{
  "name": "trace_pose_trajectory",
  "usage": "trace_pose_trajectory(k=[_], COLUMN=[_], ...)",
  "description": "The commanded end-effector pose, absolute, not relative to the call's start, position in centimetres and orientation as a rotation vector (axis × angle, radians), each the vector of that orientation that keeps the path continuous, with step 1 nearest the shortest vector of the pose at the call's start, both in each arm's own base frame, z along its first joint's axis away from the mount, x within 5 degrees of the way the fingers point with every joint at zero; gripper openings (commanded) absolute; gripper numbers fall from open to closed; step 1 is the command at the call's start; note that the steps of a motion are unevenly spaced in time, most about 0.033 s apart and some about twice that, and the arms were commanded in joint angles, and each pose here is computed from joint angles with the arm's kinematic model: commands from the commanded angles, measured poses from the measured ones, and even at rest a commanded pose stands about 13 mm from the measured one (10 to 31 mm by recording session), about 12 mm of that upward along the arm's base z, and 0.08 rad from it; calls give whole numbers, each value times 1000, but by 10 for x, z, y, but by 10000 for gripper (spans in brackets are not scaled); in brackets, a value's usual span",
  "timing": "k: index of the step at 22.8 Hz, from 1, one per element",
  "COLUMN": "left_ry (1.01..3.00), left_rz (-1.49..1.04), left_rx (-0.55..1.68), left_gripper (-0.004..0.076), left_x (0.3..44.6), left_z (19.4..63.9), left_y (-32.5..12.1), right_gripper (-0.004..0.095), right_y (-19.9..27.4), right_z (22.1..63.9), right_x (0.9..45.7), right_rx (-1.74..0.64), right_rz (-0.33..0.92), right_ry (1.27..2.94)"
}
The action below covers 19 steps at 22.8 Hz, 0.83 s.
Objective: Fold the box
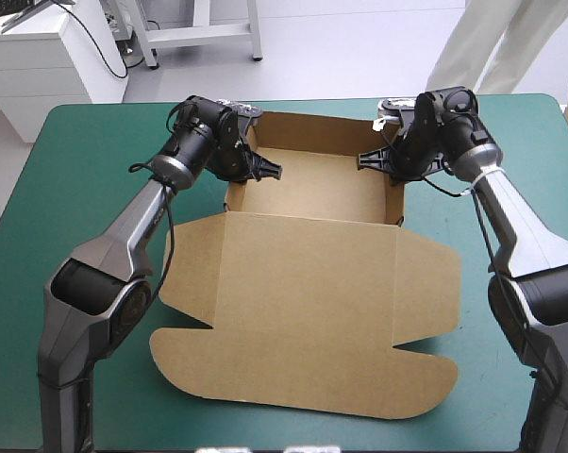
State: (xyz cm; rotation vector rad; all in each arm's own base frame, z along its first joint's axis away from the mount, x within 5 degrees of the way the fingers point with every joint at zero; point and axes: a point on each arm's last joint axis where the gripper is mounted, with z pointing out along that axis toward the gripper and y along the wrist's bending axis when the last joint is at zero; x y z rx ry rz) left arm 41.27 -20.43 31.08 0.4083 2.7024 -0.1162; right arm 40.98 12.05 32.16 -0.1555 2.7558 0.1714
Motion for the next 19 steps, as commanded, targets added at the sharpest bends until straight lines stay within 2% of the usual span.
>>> trace_pose_trajectory(k=[1,10,17,19], left_ry=[2678,2759,2742,2737], left_rz=[-179,-191,-170,-147], left_rx=[481,491,494,479], left_gripper=[-32,-32,-32,-31], left_x=[401,417,420,420], left_z=[330,287,286,288], left_y=[-209,-220,-219,-217], right_gripper=[-16,-16,-15,24], right_y=[130,134,135,135], right_z=[341,316,304,308], right_x=[401,413,418,416], right_rx=[-255,-245,-250,-259], right_rz=[261,260,247,248], right_ry=[2707,2772,2798,2788])
